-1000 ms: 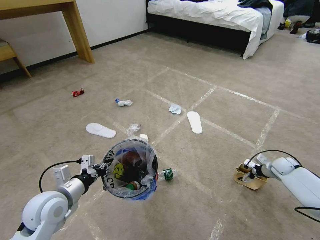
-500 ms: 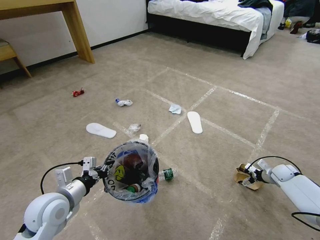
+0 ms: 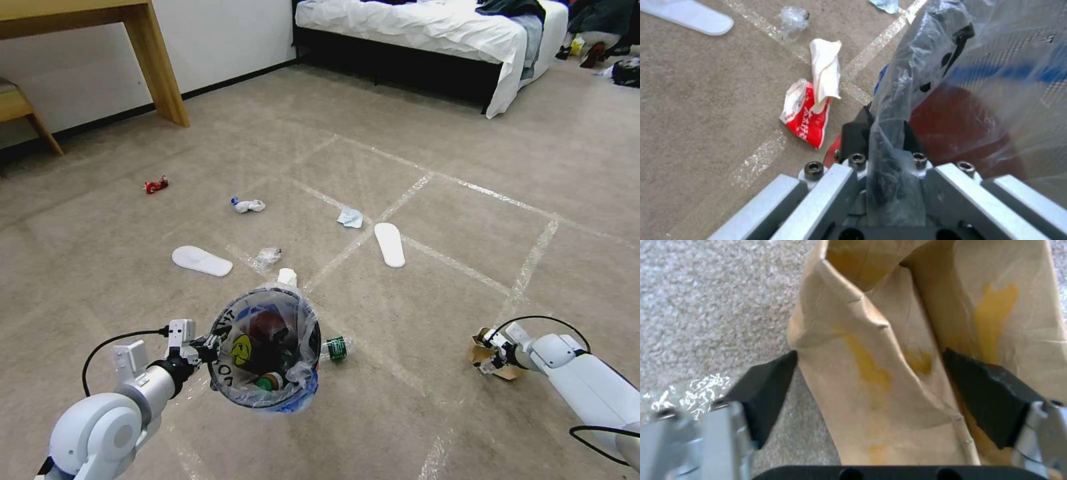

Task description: Pick up the trash bin and place the garbage on the floor into it.

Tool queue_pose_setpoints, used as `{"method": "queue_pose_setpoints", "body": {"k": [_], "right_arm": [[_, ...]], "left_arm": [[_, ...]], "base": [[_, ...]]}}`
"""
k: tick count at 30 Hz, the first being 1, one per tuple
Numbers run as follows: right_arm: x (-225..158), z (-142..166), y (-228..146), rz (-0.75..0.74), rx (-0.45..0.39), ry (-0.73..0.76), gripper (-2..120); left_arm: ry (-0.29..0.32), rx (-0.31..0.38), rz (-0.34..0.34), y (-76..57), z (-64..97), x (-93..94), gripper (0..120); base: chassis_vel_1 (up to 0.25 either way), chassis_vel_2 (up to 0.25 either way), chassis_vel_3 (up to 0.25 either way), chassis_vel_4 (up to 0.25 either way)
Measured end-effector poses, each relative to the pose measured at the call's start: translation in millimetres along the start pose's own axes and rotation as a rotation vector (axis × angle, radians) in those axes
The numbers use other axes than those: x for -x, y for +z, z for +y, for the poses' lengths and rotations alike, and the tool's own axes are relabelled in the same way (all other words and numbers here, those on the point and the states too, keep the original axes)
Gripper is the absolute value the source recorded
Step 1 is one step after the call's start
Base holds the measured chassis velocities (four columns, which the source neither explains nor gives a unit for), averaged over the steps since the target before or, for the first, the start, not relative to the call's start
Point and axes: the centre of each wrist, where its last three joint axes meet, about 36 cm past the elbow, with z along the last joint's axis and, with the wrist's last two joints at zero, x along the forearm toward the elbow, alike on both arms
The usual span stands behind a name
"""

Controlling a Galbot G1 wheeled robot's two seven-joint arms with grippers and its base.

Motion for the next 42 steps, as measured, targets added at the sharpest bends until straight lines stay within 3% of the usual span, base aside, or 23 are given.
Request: {"method": "queue_pose_setpoints", "body": {"k": [2,4,11,13,17,19,21,36,42], "right_arm": [[-0.3,0.0,-0.7,-0.001,0.001,0.001,77],[-2.8,-1.2,-2.8,-0.008,-0.002,0.001,64],[-9.8,-8.0,7.8,-0.015,0.011,0.002,42],[-14.5,-10.9,14.3,-0.021,0.013,0.001,30],[-18.3,-12.7,20.1,-0.031,0.019,0.007,21],[-25.5,-14.5,30.6,-0.052,0.036,0.023,8],[-28.2,-14.8,35.5,-0.058,0.044,0.029,2],[-75.0,-15.1,82.1,-0.119,0.125,0.093,0],[-130.0,-29.5,67.1,-0.303,0.188,0.129,0]], "left_arm": [[0.001,0.001,-0.001,0.0,-0.8,-0.3,1],[0.006,0.001,-0.003,-0.2,-2.6,-0.4,1],[0.014,0.006,-0.008,-1.8,-6.8,-3.7,1],[0.018,0.011,-0.005,-1.3,-9.5,-4.3,1],[0.023,0.018,-0.003,-0.9,-12.5,-5.0,1],[0.028,0.028,0.005,1.6,-15.7,-6.3,1],[0.029,0.031,0.008,2.8,-16.6,-6.6,1],[0.053,0.053,0.015,1.7,-19.9,-4.3,1],[0.101,0.081,0.032,-4.7,-20.1,0.0,1]], "base": [[0.000,0.000,0.000,0.000],[0.000,0.000,0.000,0.000],[0.000,0.000,0.000,0.000],[0.000,0.000,0.000,0.000],[0.000,0.000,0.000,0.000],[0.000,0.000,0.000,0.000],[0.000,0.000,0.000,0.000],[0.000,0.000,0.000,0.000],[0.000,0.000,0.000,0.000]]}}
